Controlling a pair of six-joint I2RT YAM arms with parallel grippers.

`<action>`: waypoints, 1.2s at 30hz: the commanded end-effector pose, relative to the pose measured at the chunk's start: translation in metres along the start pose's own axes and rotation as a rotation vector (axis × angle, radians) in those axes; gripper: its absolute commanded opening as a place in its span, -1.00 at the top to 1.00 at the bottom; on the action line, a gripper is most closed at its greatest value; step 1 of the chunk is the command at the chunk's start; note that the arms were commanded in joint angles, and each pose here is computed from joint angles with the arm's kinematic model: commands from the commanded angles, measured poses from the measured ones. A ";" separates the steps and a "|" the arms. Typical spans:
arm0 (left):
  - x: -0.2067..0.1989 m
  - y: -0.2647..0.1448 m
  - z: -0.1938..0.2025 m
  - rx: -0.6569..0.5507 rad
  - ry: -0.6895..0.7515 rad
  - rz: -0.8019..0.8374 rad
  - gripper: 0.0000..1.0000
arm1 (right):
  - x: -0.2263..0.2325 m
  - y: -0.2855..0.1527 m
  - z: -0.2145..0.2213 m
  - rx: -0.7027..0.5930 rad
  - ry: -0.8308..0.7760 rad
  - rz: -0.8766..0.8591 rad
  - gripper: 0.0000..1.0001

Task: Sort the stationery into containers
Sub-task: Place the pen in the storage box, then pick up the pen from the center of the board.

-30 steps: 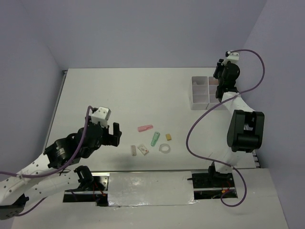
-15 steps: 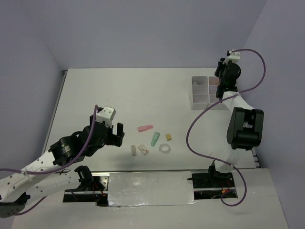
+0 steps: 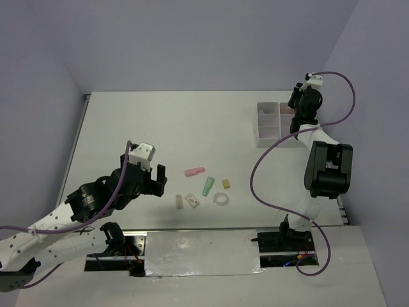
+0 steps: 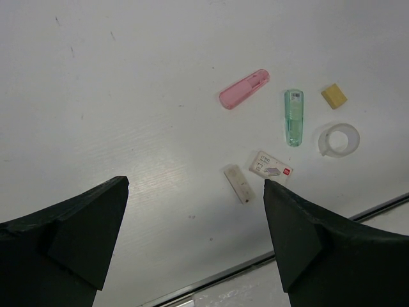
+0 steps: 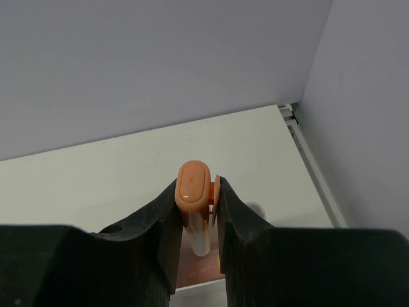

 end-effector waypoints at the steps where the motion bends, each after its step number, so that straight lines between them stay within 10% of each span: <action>1: -0.002 -0.002 -0.008 -0.034 0.007 0.020 -0.99 | -0.006 0.004 -0.003 -0.042 0.022 0.011 0.68; 5: -0.002 -0.002 -0.008 -0.033 0.007 0.021 -0.99 | -0.005 0.001 -0.005 -0.057 0.028 0.004 0.42; 9: -0.002 -0.001 -0.008 -0.033 0.007 0.020 -0.99 | -0.006 0.001 -0.003 -0.050 0.034 0.011 -0.36; 18: -0.002 0.002 -0.008 -0.024 0.009 0.013 -0.99 | 0.003 -0.017 -0.027 -0.076 0.112 -0.023 -0.99; 36: -0.028 0.058 0.008 0.156 -0.096 -0.009 -0.99 | 0.151 -0.198 -0.005 0.324 0.188 -0.277 -0.99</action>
Point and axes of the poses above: each gripper's point midway between its finger pads, its own y axis out along the fingers, its own x axis along the line the jaws close on, z = x × y, the point moved 5 cm from there along -y, back along the fingers, and after that the axes turned 7 degrees about -y, right-handed, at the moved point
